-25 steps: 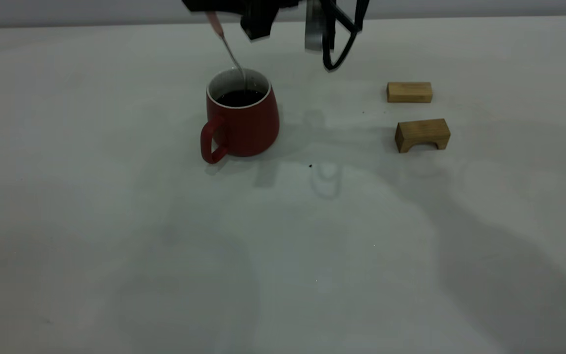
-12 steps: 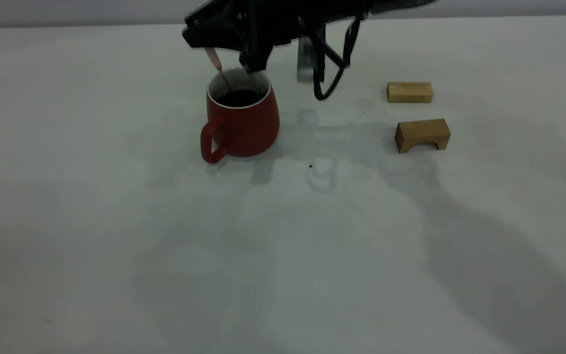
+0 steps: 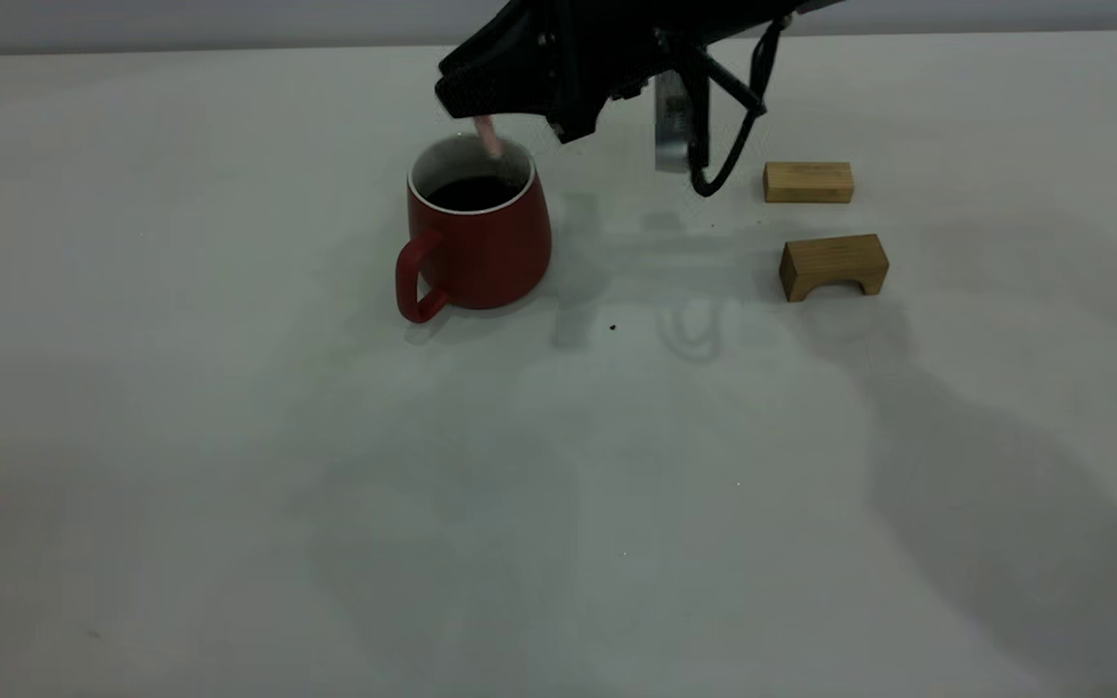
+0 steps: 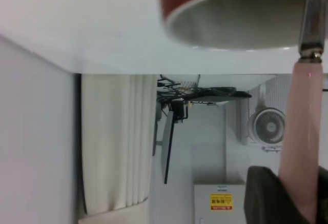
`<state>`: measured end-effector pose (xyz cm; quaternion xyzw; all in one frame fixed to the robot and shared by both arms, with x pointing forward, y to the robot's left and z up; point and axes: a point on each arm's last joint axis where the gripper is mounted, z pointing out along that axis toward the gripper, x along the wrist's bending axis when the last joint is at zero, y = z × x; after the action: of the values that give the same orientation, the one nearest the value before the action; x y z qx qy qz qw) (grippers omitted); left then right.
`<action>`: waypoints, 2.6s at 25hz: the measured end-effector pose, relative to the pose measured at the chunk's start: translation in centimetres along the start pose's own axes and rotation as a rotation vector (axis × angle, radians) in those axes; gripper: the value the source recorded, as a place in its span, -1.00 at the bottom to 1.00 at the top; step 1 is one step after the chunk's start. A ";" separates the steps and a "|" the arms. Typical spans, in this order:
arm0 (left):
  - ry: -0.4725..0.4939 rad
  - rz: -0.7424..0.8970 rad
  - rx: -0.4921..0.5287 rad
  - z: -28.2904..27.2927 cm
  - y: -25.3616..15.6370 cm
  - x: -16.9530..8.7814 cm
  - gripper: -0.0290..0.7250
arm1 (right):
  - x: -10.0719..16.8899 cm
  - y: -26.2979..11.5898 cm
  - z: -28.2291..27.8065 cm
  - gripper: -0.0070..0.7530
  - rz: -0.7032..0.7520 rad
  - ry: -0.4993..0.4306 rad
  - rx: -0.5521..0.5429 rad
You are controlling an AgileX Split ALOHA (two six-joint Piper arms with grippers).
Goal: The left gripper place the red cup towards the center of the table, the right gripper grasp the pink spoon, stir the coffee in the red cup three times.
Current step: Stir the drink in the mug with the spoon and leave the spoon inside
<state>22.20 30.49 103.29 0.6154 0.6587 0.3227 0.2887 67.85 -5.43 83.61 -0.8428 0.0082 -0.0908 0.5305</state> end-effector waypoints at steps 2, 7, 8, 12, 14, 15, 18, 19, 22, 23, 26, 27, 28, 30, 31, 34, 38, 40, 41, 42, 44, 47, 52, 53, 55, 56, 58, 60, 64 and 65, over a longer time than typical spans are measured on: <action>0.000 0.000 0.000 0.0 0.0 0.0 0.60 | -0.5 -0.6 0.8 -0.60 -0.025 -0.005 0.018; 0.000 0.000 0.000 0.0 0.0 0.0 0.60 | -0.7 -1.3 1.6 -0.60 -0.208 0.047 0.091; 0.000 0.000 0.000 0.0 0.0 0.0 0.60 | -0.7 -1.1 1.7 -0.60 -0.251 0.053 0.090; 0.000 0.000 0.000 0.0 0.0 0.0 0.60 | -0.3 0.1 1.2 -0.60 -0.305 0.059 0.069; 0.000 0.000 0.000 0.0 0.0 0.0 0.60 | 0.0 0.6 0.7 -0.60 -0.300 0.048 0.049; 0.000 0.000 0.000 0.0 0.0 0.0 0.60 | 0.1 0.8 0.4 -0.60 -0.279 0.038 0.038; 0.000 0.001 0.000 0.0 0.0 0.0 0.60 | 0.1 1.3 0.0 -0.60 -0.168 0.006 0.015; 0.000 0.001 0.000 0.0 0.0 0.0 0.60 | 0.1 1.3 0.0 -0.60 -0.124 -0.002 0.010; 0.000 0.001 0.000 0.0 0.0 0.0 0.60 | -0.5 0.9 0.6 -0.60 -0.038 -0.018 0.014; 0.000 0.001 0.000 0.0 0.0 0.0 0.60 | -0.8 0.7 1.0 -0.60 -0.039 -0.026 0.017; 0.000 0.001 0.000 0.0 0.0 0.0 0.60 | -1.5 0.0 2.0 -0.60 -0.090 -0.033 0.037; 0.000 0.001 0.000 0.0 0.0 0.0 0.60 | -1.6 -0.2 2.2 -0.60 -0.131 -0.032 0.044; 0.000 0.001 0.000 0.0 0.0 0.0 0.60 | -1.6 -0.3 2.3 -0.60 -0.165 -0.025 0.053; 0.000 0.001 0.000 0.0 0.0 0.0 0.60 | -1.5 -0.5 2.3 -0.60 -0.267 -0.006 0.069; 0.000 0.001 0.000 0.0 0.0 0.0 0.60 | -1.4 -0.5 2.2 -0.60 -0.315 0.000 0.071; 0.000 0.001 0.000 0.0 0.0 0.0 0.60 | -1.0 -0.2 1.7 -0.60 -0.454 0.016 0.065; 0.000 0.001 0.000 0.0 0.0 0.0 0.60 | -0.6 0.5 0.8 -0.60 -0.480 -0.009 0.052; 0.000 0.001 0.000 0.0 0.0 0.0 0.60 | -0.5 0.8 0.5 -0.60 -0.437 -0.020 0.039; 0.000 0.001 0.000 0.0 0.0 0.0 0.60 | -0.5 0.9 0.5 -0.60 -0.401 -0.026 0.032; 0.000 0.001 0.000 0.0 0.0 0.0 0.60 | -0.5 1.0 0.5 -0.60 -0.365 -0.030 0.026; 0.000 0.001 0.000 0.0 0.0 0.0 0.60 | -0.6 1.0 0.5 -0.60 -0.277 -0.038 0.023; 0.000 0.001 0.000 0.0 0.0 0.0 0.60 | -0.7 0.9 0.6 -0.60 -0.197 -0.044 0.026; 0.000 0.001 0.000 0.0 0.0 0.0 0.60 | -0.9 0.7 0.8 -0.60 -0.176 -0.051 0.025; 0.000 0.001 0.000 0.0 0.0 0.0 0.60 | -0.9 0.7 0.8 -0.60 -0.176 -0.051 0.025; 0.000 0.001 0.000 0.0 0.0 0.0 0.60 | -0.9 0.7 0.8 -0.60 -0.175 -0.051 0.025; 0.000 0.001 0.000 0.0 0.0 0.0 0.60 | -0.9 0.7 0.8 -0.60 -0.175 -0.051 0.025; 0.000 0.001 0.000 0.0 0.0 0.0 0.60 | -0.9 0.7 0.8 -0.59 -0.175 -0.051 0.025; 0.000 0.001 0.000 0.0 0.0 0.0 0.60 | -1.0 0.7 0.8 -0.52 -0.175 -0.057 0.033; 0.000 0.001 0.000 0.0 0.0 0.0 0.60 | -1.3 0.5 0.8 -0.11 -0.181 -0.093 0.061; 0.000 0.001 0.000 0.0 0.0 0.0 0.60 | -1.5 0.4 0.8 0.02 -0.188 -0.108 0.064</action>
<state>22.20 30.49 103.29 0.6157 0.6584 0.3228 0.2885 66.57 -4.76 82.66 -0.8262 -0.1022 -0.0947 0.5459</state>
